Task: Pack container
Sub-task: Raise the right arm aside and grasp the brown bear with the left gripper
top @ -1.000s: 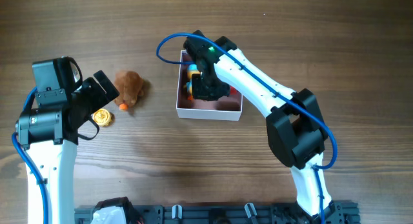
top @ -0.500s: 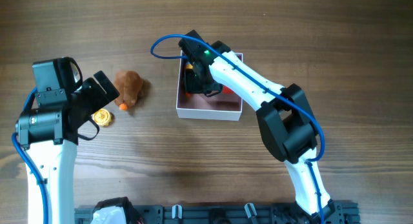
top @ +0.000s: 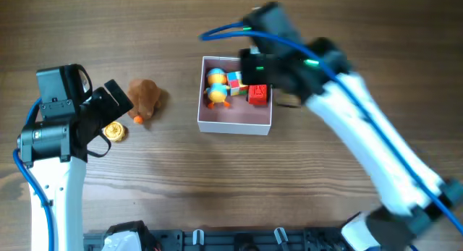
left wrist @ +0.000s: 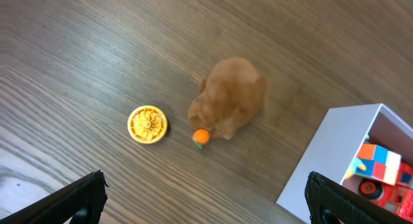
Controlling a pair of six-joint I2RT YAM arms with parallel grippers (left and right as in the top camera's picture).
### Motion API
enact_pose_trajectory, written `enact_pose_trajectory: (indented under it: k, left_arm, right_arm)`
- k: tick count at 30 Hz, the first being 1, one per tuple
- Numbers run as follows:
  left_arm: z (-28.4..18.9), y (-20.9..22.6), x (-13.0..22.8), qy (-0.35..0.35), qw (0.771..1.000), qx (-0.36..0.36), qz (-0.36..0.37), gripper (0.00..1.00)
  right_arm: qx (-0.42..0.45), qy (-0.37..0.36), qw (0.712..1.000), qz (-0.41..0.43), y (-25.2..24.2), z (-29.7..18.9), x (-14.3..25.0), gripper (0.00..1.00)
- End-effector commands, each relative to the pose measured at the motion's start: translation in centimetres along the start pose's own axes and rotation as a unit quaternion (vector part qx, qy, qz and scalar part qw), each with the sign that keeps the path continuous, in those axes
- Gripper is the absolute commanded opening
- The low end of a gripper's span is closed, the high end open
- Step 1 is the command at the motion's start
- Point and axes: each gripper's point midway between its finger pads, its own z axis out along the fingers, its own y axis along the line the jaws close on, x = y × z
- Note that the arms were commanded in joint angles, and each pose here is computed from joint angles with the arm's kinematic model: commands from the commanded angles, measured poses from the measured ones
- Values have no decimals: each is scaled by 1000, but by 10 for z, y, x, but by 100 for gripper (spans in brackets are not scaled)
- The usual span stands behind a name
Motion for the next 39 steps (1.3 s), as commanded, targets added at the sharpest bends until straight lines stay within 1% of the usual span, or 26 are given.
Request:
enact_pose_trajectory:
  k: [1,5,6,8,9,10,11,12,14,15,18,19,24,26,34,35,36,37,39]
  left_arm:
    - [-6,5,-3,-10,999,-10,35,100]
    - [-3,6,0,2,999,-14,53,100]
    - [2,5,1,8,998,-11,68,100]
    - [20,1,-2,23,997,-12,71,100]
    - [36,-5,-5,33,996,-4,86,100]
    - [55,-14,-3,60,993,11,97,99]
    - [70,-20,-2,82,991,8,108,100]
    - [92,-31,-2,106,985,-2,136,99]
    - [122,-46,-3,129,977,-26,169,100]
    - [135,-56,1,144,973,-25,180,100]
    - [160,-66,21,177,963,-29,203,100]
    - [175,-65,41,217,947,-19,237,100]
    - [203,-46,58,259,935,-36,239,100]
    - [209,-40,57,259,933,-43,245,100]
    - [212,-42,54,251,934,-41,250,99]
    - [212,-42,53,249,935,-40,250,91]
    - [213,-43,52,248,935,-40,250,86]
    - [213,-43,52,247,935,-40,250,78]
    - [213,-43,52,246,936,-39,250,56]
  right_arm:
    - [82,-59,991,83,-91,-73,-15,99]
    - [151,-70,973,162,-183,-128,0,100]
    - [152,-63,972,169,-197,-133,4,100]
    - [141,-44,976,158,-207,-132,9,100]
    - [141,-40,977,157,-210,-131,10,100]
    - [142,-32,978,150,-210,-129,11,100]
    - [143,-26,978,148,-211,-126,12,100]
    - [144,-17,978,149,-212,-123,14,100]
    - [146,-7,978,148,-213,-120,16,100]
    - [146,0,979,142,-214,-116,17,100]
    - [147,10,979,140,-215,-111,18,100]
    - [146,15,979,140,-215,-106,17,100]
    - [147,22,979,140,-217,-103,17,100]
    - [147,23,979,141,-217,-102,17,100]
    - [149,37,978,142,-219,-93,23,100]
    - [150,44,977,143,-220,-89,27,100]
    - [150,49,977,144,-221,-85,29,100]
    - [151,53,977,144,-222,-82,32,100]
    - [150,50,977,143,-222,-80,30,100]
